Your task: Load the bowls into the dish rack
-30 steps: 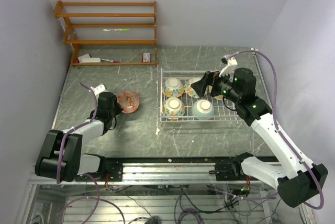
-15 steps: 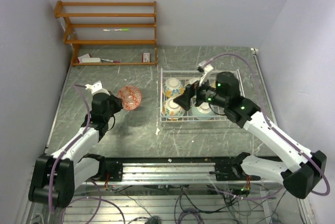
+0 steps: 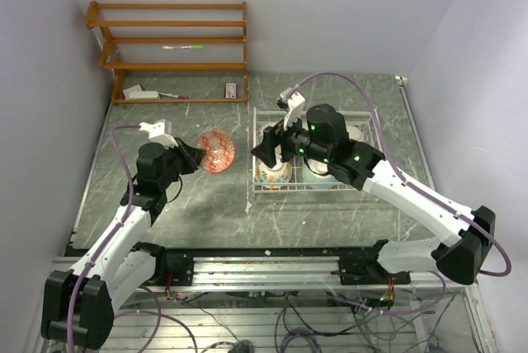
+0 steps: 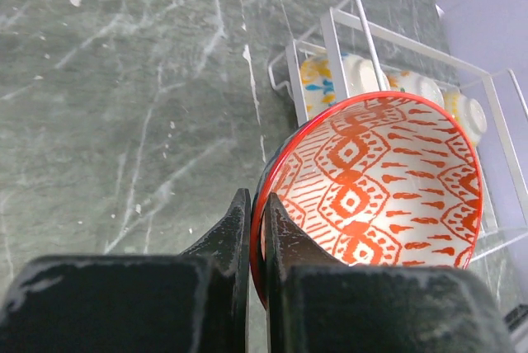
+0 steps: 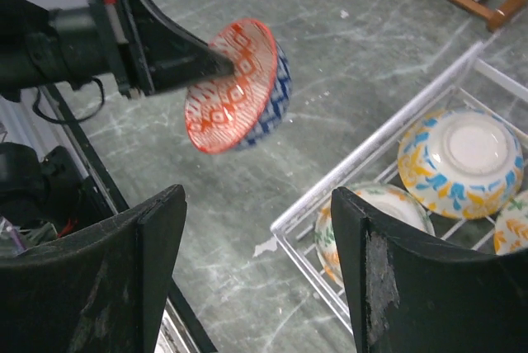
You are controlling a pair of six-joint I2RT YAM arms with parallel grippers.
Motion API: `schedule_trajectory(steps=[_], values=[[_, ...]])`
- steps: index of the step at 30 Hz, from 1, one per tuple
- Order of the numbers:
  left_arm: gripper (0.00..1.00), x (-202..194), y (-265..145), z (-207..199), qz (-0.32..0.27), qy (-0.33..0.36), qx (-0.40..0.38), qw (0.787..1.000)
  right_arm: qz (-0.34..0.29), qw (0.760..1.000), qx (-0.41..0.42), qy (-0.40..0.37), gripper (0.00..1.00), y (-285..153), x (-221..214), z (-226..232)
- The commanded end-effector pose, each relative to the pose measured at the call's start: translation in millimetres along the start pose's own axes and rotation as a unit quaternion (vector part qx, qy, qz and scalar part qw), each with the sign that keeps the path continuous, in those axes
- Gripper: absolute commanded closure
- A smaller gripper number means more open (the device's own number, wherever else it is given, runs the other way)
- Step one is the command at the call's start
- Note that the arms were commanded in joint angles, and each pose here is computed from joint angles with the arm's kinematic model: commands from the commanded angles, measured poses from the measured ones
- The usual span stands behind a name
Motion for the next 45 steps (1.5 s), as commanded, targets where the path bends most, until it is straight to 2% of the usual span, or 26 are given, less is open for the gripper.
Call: schedule_trajectory(steps=[1,6,9,14,16,19,20,25,31,37,38,40,42,45], values=[[0.93,10.8,-4.8,-31.5,0.001,0.013,-0.062,0.998,0.001,1.000,0.002,-0.017,0.31,11.7,11.2,14.3],[0.93,10.7,-2.0,-51.0,0.003,0.027,-0.065,0.998,0.030,0.999,-0.018,-0.019,0.34,34.0,2.8,25.2],[0.93,9.2,-2.6,-63.4,0.010,0.037,-0.069,0.997,0.045,0.997,-0.058,-0.013,0.40,44.1,-2.7,18.5],[0.93,7.0,-7.6,-66.7,0.012,0.045,-0.064,0.997,0.041,0.992,-0.120,-0.007,0.44,42.8,-5.4,6.1],[0.93,5.4,-9.4,-65.1,0.012,0.045,-0.062,0.997,0.042,0.991,-0.129,-0.006,0.53,43.2,-6.8,4.0],[0.93,4.0,-10.7,-63.2,0.013,0.045,-0.058,0.997,0.052,0.989,-0.135,-0.005,0.73,46.9,-10.7,2.5],[0.93,4.9,-11.0,-63.4,0.012,0.045,-0.056,0.997,0.054,0.989,-0.136,-0.005,0.75,48.1,-11.9,2.2],[0.93,8.0,-9.3,-66.4,0.009,0.044,-0.052,0.998,0.066,0.989,-0.129,0.001,0.75,56.8,-18.6,3.7],[0.93,7.1,-5.7,-73.4,0.010,0.047,-0.052,0.997,0.074,0.986,-0.148,0.007,0.67,63.3,-23.3,0.6],[0.93,5.6,-5.9,-77.3,0.011,0.049,-0.056,0.997,0.080,0.985,-0.149,0.009,0.67,69.8,-27.6,-0.1],[0.93,5.4,-6.0,-77.2,0.012,0.050,-0.056,0.997,0.082,0.985,-0.151,0.009,0.69,70.3,-28.1,-0.3],[0.93,5.6,-6.3,-76.5,0.011,0.052,-0.052,0.997,0.081,0.985,-0.154,0.009,0.79,69.9,-27.0,-0.9],[0.93,5.6,-7.1,-75.8,0.011,0.053,-0.050,0.997,0.076,0.984,-0.162,0.010,0.98,67.4,-24.5,-2.0],[0.93,7.4,-8.6,-76.7,0.007,0.054,-0.050,0.997,0.068,0.983,-0.169,0.009,1.00,62.6,-20.8,-3.2]])
Point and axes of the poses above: each gripper's point midway between its finger pads, its own y axis out along the fingers, its own z axis along the line the jaws close on, x = y × z, the point moved 7 cm from there along -y, back along the fingers, and after that the axes turned 4 degrees about -y, right-handed, at the moved point
